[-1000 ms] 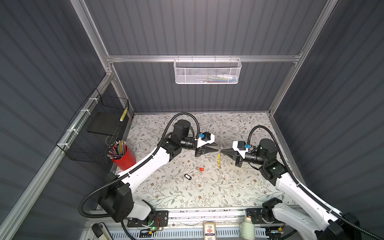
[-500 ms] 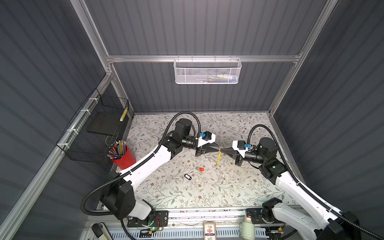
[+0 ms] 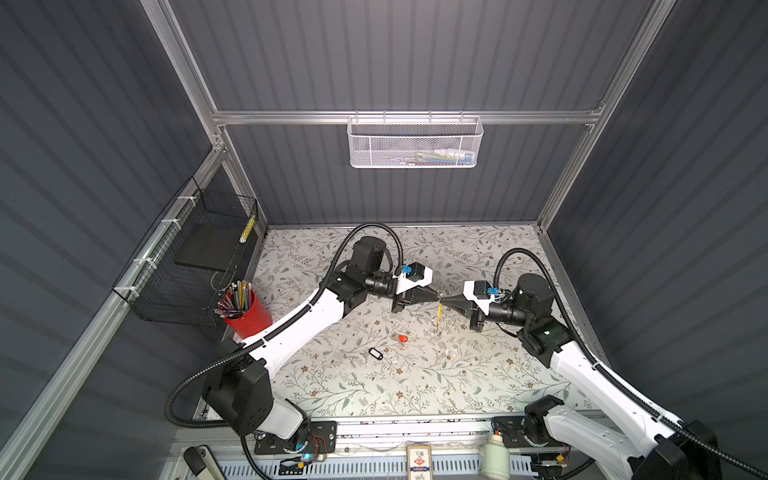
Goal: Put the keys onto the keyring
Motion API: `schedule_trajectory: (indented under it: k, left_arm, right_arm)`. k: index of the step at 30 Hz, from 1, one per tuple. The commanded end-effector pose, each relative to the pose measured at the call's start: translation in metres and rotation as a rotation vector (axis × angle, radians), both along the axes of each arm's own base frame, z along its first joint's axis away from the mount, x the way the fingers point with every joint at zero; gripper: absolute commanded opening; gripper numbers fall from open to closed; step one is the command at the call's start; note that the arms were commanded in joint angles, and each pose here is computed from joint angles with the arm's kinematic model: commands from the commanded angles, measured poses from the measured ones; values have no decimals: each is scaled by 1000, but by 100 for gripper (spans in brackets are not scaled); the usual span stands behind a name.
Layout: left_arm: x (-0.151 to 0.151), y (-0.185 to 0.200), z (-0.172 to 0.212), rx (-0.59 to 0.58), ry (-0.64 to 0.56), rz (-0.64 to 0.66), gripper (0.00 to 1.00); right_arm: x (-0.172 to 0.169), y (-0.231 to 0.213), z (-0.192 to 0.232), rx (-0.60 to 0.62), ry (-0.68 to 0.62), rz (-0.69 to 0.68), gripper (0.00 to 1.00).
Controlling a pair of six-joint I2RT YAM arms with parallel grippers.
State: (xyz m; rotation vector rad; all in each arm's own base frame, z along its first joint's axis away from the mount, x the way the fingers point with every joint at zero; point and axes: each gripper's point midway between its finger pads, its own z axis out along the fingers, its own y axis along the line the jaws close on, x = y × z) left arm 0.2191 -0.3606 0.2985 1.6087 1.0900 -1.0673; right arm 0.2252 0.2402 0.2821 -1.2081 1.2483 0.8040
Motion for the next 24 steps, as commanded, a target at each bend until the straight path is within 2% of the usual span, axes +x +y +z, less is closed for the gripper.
schedule_trajectory:
  k: [1, 9, 12, 14, 17, 20, 24]
  left_arm:
    - [-5, -4, 8, -16, -4, -39, 11]
    - [-6, -6, 9, -20, -4, -48, 8]
    - [-7, -6, 8, -22, -11, -54, 4]
    - [-7, -5, 6, -19, -30, -46, 0]
    - [-2, -2, 3, -13, -103, -3, 0]
    - [4, 2, 2, -10, -198, 55, 0]
    - [10, 7, -2, 14, -248, 105, 0]
  right_arm:
    - [0, 2, 9, 3, -22, 16, 0]
    - [0, 2, 8, 0, -19, 16, 0]
    - [1, 2, 8, -2, -16, 13, 0]
    - [2, 1, 7, -3, -13, 5, 4]
    - [6, -2, 0, -15, -13, -32, 16]
    - [11, -7, -10, -35, -18, -84, 22]
    - [18, -14, -25, -53, 11, -155, 32]
